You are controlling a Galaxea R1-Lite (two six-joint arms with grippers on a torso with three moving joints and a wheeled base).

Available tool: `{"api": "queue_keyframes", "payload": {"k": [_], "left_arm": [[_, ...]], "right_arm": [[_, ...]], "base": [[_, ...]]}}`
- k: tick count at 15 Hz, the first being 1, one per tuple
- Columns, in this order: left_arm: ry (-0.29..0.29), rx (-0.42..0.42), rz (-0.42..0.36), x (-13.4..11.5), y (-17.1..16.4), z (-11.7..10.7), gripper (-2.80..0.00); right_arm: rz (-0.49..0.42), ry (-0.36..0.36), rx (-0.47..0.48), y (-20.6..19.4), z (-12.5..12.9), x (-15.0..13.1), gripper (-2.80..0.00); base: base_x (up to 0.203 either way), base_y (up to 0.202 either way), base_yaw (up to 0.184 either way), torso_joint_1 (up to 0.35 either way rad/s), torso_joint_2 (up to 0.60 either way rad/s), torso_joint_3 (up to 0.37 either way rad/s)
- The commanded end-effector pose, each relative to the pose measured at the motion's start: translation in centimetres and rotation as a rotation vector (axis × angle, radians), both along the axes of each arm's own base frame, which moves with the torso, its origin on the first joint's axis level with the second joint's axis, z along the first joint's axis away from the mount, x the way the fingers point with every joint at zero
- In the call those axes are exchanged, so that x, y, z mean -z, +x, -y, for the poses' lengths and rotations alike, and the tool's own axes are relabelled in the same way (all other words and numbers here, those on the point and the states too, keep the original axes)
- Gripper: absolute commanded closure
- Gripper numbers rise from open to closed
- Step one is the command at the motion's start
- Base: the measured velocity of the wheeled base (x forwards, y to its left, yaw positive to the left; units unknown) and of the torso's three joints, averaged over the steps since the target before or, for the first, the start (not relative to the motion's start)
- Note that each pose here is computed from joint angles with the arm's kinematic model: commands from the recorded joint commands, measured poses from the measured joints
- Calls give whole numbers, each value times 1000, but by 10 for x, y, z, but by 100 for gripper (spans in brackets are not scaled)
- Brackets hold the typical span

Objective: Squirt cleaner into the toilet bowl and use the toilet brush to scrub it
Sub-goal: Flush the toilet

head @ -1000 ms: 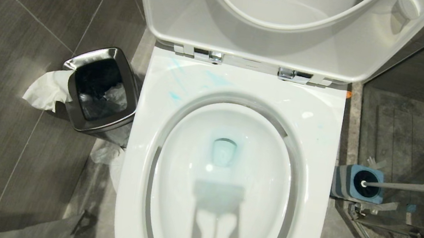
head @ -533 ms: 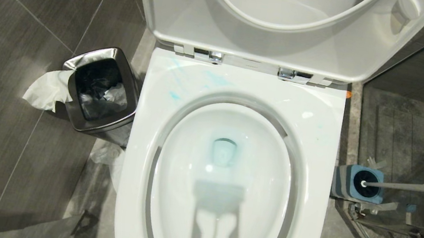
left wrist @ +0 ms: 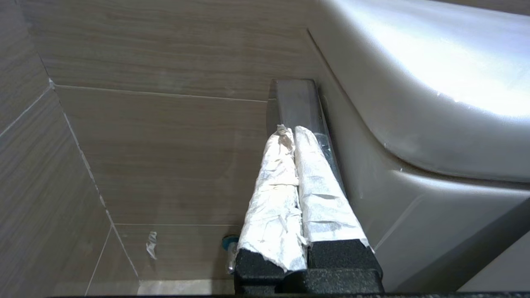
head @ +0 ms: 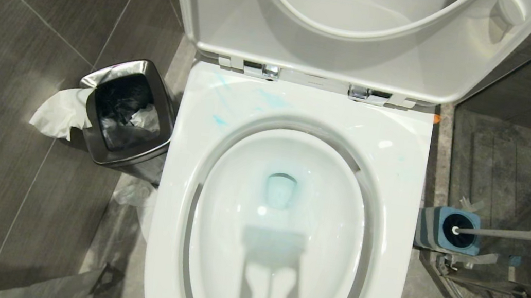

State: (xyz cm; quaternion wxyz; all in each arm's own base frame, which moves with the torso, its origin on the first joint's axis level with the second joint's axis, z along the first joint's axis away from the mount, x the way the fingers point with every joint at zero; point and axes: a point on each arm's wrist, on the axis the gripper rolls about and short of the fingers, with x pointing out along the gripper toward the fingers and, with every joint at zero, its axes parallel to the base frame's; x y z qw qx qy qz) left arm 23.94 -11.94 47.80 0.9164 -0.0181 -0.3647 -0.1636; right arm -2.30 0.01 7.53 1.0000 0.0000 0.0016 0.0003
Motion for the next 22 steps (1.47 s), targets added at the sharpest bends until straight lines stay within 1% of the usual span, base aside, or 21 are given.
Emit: {"api": "queue_keyframes", "payload": {"k": [1,2,3,7,15,17,19,22], "left_arm": [[53,-13,-80,20,15,8,0],[96,-27,-126,30,20,10,0],[120,-34,-152,36,24,13,0],[132,-29,-166,41,29,18,0],[127,-19,-149,36,23,19,0],[118,-18,-132,31,16,15,0],[103,-21,-95,17,-1,7,0],[71,-30,-32,-10,-45,-17,0]], "right_arm": [[-1,0,-1,0,0,0,0],[-1,0,-1,0,0,0,0],[-1,0,-1,0,0,0,0],[-1,0,-1,0,0,0,0],[-1,0,-1,0,0,0,0],[-2,0,-1,0,0,0,0],[-1,0,-1,0,0,0,0],[-1,0,-1,0,0,0,0]], "base": [[0,0,0,0,0,0],[0,0,0,0,0,0],[0,0,0,0,0,0],[0,0,0,0,0,0],[0,0,0,0,0,0],[0,0,0,0,0,0],[0,0,0,0,0,0],[0,0,0,0,0,0]]}}
